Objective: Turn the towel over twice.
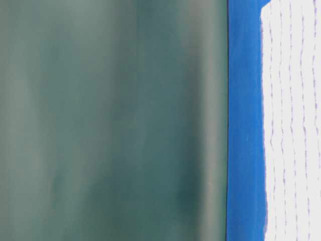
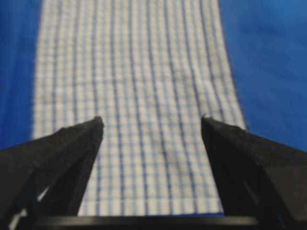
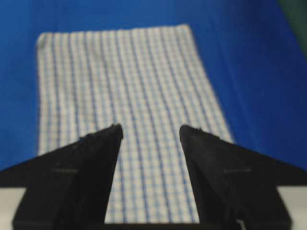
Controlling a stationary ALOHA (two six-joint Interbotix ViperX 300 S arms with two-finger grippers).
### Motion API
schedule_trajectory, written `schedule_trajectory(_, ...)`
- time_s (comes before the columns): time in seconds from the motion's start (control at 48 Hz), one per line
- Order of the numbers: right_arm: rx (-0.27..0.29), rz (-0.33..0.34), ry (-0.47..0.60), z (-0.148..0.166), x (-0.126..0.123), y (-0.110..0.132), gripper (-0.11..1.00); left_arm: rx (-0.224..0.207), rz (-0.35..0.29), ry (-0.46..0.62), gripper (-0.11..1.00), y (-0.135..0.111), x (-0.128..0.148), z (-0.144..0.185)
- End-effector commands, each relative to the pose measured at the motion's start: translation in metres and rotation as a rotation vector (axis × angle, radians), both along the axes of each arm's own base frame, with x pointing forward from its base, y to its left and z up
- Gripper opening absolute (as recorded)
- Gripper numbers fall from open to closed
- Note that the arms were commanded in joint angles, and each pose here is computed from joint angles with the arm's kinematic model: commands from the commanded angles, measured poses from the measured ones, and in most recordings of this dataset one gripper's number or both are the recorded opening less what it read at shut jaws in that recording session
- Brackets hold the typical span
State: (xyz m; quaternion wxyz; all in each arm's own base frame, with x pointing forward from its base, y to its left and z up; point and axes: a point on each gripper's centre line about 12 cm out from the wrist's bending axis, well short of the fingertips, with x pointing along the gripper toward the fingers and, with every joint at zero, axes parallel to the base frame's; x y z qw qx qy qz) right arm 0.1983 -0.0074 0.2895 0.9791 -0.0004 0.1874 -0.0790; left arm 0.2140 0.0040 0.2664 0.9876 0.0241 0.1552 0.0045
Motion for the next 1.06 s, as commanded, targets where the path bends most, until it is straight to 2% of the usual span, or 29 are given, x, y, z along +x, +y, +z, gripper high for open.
schedule_trajectory(0.0, 0.001, -0.030, -0.045, 0.000, -0.014, -0.007, 0.58, -0.002, 0.017, -0.046, 0.77, 0.003, -0.008, 0.001)
schedule_trajectory(0.146, 0.013, -0.089, -0.065, -0.019, -0.035, -0.019, 0.58, -0.005, 0.034, -0.101, 0.77, 0.005, -0.026, -0.011)
schedule_trajectory(0.375, 0.033, -0.052, -0.119, -0.049, -0.047, -0.016, 0.57, -0.014, 0.038, -0.131, 0.77, 0.004, -0.050, -0.034)
schedule_trajectory(0.5, 0.070, -0.076, -0.150, -0.061, -0.051, -0.020, 0.57, -0.017, 0.037, -0.131, 0.76, 0.004, -0.057, -0.044)
schedule_trajectory(0.646, 0.094, -0.111, -0.156, -0.066, -0.051, -0.024, 0.57, -0.016, 0.037, -0.128, 0.76, 0.004, -0.061, -0.051)
schedule_trajectory(1.042, 0.099, -0.108, -0.147, -0.068, -0.050, -0.024, 0.57, -0.016, 0.037, -0.126, 0.76, 0.004, -0.062, -0.052)
